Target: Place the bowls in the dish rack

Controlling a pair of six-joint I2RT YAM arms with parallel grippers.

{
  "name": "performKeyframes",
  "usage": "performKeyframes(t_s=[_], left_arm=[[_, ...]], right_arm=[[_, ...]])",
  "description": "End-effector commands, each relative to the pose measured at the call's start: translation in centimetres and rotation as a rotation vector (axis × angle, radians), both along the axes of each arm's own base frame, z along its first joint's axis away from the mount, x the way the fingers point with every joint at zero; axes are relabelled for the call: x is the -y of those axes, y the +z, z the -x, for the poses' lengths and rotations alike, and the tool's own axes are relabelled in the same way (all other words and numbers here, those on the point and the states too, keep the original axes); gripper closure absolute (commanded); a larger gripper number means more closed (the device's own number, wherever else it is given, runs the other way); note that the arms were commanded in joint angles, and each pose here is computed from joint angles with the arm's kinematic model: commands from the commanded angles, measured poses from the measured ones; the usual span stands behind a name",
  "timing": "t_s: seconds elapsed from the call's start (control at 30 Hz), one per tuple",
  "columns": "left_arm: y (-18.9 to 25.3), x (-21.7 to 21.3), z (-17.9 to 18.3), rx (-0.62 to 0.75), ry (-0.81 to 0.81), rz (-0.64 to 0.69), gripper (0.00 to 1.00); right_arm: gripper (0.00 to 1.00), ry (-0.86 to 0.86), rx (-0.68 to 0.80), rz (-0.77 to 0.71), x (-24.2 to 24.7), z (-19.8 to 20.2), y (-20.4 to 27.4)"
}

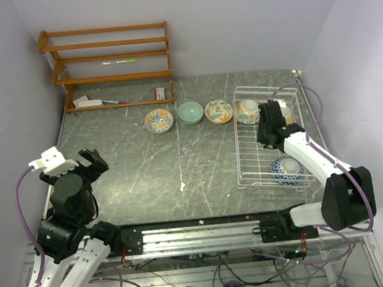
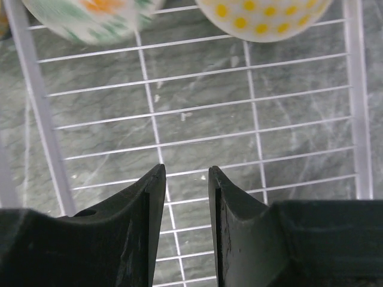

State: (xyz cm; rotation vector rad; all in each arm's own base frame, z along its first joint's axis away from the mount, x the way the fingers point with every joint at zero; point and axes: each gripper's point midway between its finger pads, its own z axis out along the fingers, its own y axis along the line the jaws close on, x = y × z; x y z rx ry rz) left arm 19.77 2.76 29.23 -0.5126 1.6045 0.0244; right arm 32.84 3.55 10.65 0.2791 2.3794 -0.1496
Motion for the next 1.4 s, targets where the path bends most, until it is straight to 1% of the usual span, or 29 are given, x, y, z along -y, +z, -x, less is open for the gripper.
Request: performKeyframes(t_s=[0.0,0.1,0.23,0.33,0.4,0.5,0.57,0.7,0.83,0.97,1.07,1.17,1.3,1.37], left_arm=[[0.5,-0.1,0.0,0.025,0.003,0.009,0.02],[0.5,0.0,-0.1,0.023,0.002,0.007,0.02],[0.5,-0.1,0.0,0.024,0.005,0.008,0.02],[0.5,-0.1,0.0,0.027,0.005,0.011,0.02],[0.5,-0.1,0.0,0.027,0.004,0.012,0.02],[0.5,-0.2,0.0,0.027,0.007,0.012,0.02],[0.5,-0.1,0.0,0.026,0.005,0.011,0.02],[0.4,-0.1,-0.1,0.015,0.006,0.007,0.02],[0.5,-0.3,0.1,0.026,0.017,0.012,0.02],[0.5,-0.4,0.2,0.026,0.020,0.016,0.02],[0.4,-0.4,0.2,0.023,0.020,0.015,0.02],[0.4,-0.4,0.2,0.022,0.023,0.013,0.02],[0.3,-0.5,0.2,0.017,0.030,0.008,0.02],[0.3,-0.6,0.2,0.016,0.036,0.007,0.02]], right_arm=[[0.66,-0.122,0.007,0.095,3.2,0.9,0.4],[0.63,-0.093,0.046,0.046,2.6,0.7,1.2],[0.61,-0.054,0.157,-0.010,1.6,-0.4,3.8],[0.55,-0.036,0.159,-0.024,1.0,-1.3,4.5],[0.49,0.004,0.163,-0.057,0.0,-2.0,4.7],[0.45,0.091,0.233,-0.139,-2.5,-3.4,6.2],[0.44,0.142,0.277,-0.167,-4.4,-4.3,7.7],[0.43,0.292,0.308,-0.148,-9.3,-5.9,9.7],[0.40,0.485,0.306,-0.179,-14.7,-7.3,10.3],[0.41,0.588,0.253,-0.131,-17.7,-9.2,8.8],[0.43,0.624,0.160,-0.047,-18.5,-11.1,6.0],[0.45,0.673,0.104,0.051,-20.3,-12.0,4.1],[0.46,0.658,0.039,0.192,-20.3,-13.1,2.1],[0.46,0.644,0.022,0.232,-20.0,-13.3,1.5]])
